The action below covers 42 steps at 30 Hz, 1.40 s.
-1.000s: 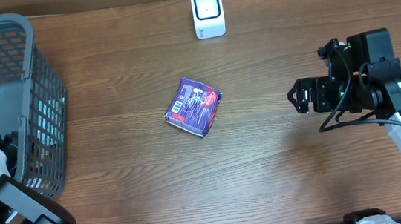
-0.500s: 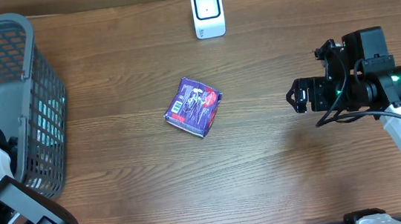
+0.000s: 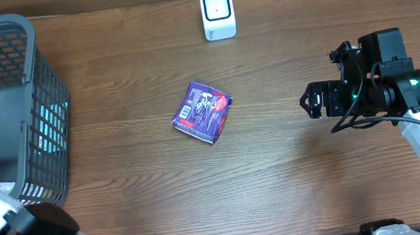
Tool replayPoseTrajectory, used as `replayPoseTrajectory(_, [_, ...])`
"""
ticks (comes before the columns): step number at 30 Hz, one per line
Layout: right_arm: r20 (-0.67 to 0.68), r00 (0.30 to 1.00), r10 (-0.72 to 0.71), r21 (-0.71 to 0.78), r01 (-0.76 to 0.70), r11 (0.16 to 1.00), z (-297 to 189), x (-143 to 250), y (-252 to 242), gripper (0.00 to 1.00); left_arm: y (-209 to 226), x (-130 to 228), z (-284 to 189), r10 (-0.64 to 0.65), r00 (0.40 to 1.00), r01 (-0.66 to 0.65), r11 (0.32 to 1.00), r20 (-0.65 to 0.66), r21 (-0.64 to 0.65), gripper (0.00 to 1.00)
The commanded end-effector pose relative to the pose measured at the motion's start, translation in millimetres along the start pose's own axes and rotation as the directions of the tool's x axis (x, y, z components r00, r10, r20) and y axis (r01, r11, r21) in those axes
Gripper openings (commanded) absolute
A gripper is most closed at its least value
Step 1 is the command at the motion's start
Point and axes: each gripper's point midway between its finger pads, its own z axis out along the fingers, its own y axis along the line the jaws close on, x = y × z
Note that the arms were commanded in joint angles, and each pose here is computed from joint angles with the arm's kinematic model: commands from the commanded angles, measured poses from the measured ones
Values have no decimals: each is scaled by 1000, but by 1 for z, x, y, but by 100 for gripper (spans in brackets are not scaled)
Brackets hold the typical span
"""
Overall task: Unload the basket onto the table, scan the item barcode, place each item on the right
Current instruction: 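Grasp the green snack packet and set it beside the purple box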
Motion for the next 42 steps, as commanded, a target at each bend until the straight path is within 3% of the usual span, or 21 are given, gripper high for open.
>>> replayPoseTrajectory(1, [25, 1000, -11, -11, 11, 1000, -5, -7, 4, 100, -71, -5, -68, 187, 974, -207, 965, 131, 162, 4])
replayPoseTrajectory(4, [29, 1000, -12, -12, 12, 1000, -5, -8, 5, 100, -124, 31, -87, 323, 940, -342, 903, 112, 260, 4])
replayPoseTrajectory(7, [30, 999, -12, -12, 13, 1000, -5, -8, 5, 100, -177, 98, -85, 529, 848, -505, 786, 34, 358, 4])
replayPoseTrajectory(12, [26, 1000, -11, -12, 11, 1000, -5, -7, 5, 100, -217, 206, -51, 815, 573, -709, 549, -92, 442, 4])
replayPoseTrajectory(16, [27, 1000, -11, -12, 12, 1000, -5, -7, 5, 100, -207, 280, 2, 899, 354, -792, 434, -258, 429, 4])
replayPoseTrajectory(19, [27, 1000, -11, -11, 12, 1000, -5, -7, 5, 100, -199, 321, 43, 902, 259, -810, 397, -344, 432, 4])
replayPoseTrajectory(26, [26, 1000, -11, -11, 11, 1000, -5, -7, 5, 100, -185, 364, 118, 901, 137, -831, 331, -412, 447, 4])
replayPoseTrajectory(32, [28, 1000, -12, -11, 12, 1000, -5, -8, 5, 100, -175, 381, 134, 906, 23, -822, 258, -422, 508, 5])
replayPoseTrajectory(35, [33, 999, -13, -12, 14, 1000, -5, -9, 5, 100, -177, 397, 125, 917, -22, -774, 236, -398, 588, 26])
replayPoseTrajectory(38, [40, 999, -15, -13, 16, 1000, -5, -11, 5, 100, -178, 406, 117, 915, -38, -752, 238, -401, 615, 52])
replayPoseTrajectory(40, [41, 999, -16, -13, 16, 1000, -5, -11, 5, 100, -177, 412, 112, 913, -53, -739, 237, -405, 631, 61])
replayPoseTrajectory(42, [41, 999, -16, -13, 16, 1000, -5, -11, 5, 100, -177, 413, 107, 904, -47, -739, 255, -425, 624, 61])
